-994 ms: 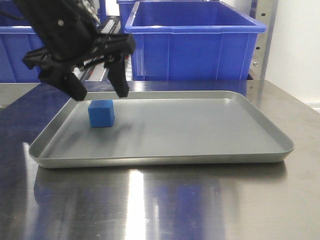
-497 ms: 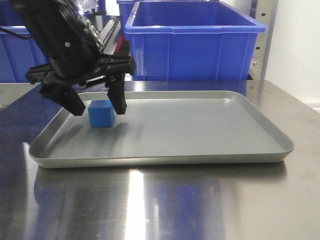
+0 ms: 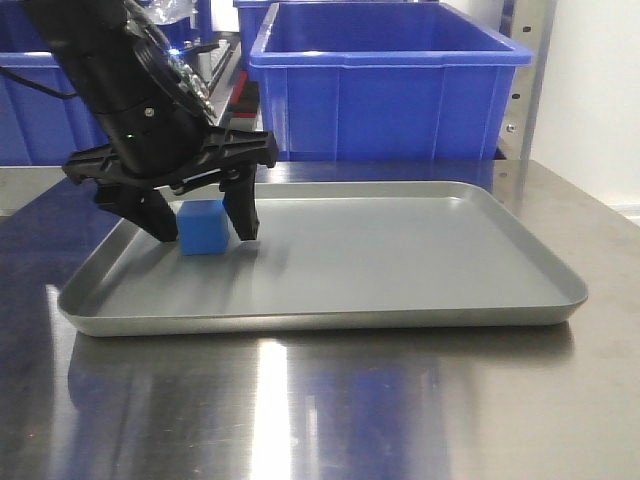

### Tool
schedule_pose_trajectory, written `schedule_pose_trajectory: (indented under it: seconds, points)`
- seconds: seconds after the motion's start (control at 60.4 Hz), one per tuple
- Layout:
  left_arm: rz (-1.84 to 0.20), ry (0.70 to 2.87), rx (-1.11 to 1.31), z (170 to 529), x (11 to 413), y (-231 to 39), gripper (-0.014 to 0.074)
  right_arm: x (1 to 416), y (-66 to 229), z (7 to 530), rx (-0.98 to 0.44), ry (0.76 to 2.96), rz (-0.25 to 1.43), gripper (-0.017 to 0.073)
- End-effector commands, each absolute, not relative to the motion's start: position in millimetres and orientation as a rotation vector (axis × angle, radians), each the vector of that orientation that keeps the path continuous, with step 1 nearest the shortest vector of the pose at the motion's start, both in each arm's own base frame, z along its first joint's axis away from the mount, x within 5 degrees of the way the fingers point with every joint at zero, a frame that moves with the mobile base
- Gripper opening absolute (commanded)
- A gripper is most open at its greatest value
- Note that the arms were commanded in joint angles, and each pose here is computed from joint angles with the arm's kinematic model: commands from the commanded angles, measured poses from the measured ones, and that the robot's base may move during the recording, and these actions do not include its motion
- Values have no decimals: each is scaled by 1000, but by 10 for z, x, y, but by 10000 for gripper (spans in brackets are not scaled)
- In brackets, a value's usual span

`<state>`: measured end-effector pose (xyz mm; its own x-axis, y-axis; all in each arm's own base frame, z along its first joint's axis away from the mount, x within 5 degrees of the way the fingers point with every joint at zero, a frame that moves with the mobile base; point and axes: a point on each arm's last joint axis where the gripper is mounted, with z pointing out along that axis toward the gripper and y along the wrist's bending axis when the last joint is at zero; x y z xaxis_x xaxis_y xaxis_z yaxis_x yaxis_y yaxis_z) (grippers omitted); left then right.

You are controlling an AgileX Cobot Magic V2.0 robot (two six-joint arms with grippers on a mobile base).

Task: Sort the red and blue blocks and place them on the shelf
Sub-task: 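Lower the open left gripper around the blue cube, then close the left gripper on the blue cube and lift it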

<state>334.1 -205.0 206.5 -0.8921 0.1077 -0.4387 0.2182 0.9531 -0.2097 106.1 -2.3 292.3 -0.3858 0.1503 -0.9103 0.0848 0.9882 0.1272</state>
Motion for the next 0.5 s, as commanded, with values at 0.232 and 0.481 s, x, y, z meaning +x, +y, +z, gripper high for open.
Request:
schedule_pose_trajectory:
  seconds: [0.232,0.481]
  points:
    - [-406,2623,209,2301,3327,-2081,224,1088,-27,3085,155,1860,70,59]
    - [-393,2643,214,2337,3296,-2054,127,1088,-27,3085,155,1860,70,59]
